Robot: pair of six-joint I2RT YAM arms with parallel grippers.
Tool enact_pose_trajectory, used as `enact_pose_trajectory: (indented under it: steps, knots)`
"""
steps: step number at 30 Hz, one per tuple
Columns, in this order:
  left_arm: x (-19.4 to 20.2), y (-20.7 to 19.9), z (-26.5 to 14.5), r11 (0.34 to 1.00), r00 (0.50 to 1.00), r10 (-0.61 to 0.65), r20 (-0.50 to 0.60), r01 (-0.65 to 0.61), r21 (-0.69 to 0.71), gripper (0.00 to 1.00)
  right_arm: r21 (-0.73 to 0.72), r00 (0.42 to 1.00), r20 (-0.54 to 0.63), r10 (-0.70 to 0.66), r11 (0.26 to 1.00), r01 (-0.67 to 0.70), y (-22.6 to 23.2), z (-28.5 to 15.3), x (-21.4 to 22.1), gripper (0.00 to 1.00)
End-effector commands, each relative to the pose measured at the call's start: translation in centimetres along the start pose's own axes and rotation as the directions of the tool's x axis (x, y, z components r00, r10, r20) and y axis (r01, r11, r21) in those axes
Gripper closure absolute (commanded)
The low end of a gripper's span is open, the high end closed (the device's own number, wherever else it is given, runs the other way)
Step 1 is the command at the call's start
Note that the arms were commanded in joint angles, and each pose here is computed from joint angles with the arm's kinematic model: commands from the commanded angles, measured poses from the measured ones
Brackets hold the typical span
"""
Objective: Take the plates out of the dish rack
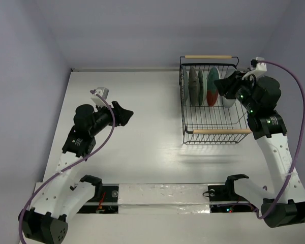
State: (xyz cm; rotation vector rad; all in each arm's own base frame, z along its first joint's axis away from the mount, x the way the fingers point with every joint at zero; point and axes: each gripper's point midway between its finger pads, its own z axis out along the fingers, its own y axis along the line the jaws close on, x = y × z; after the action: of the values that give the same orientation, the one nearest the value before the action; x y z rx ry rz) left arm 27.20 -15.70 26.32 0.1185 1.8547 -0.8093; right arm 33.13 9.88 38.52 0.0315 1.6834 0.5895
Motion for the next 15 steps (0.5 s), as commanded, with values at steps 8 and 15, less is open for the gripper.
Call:
enact_pose_trajectory:
  steps: [8, 15]
  knots:
    - [-3.8, -1.9, -1.8, 0.995, 0.987, 0.097, 0.125, -0.101, 0.027, 0.80, -0.049, 0.998, 0.007, -0.063, 0.997, 0.063, 3.3, 1.8, -1.5, 1.00]
    - [-3.2, 0.0, -1.3, 0.995, 0.989, 0.093, 0.119, -0.087, -0.053, 1.00, 0.064, 0.987, -0.091, -0.130, 0.989, 0.136, 3.5, 5.7, 0.1, 1.00]
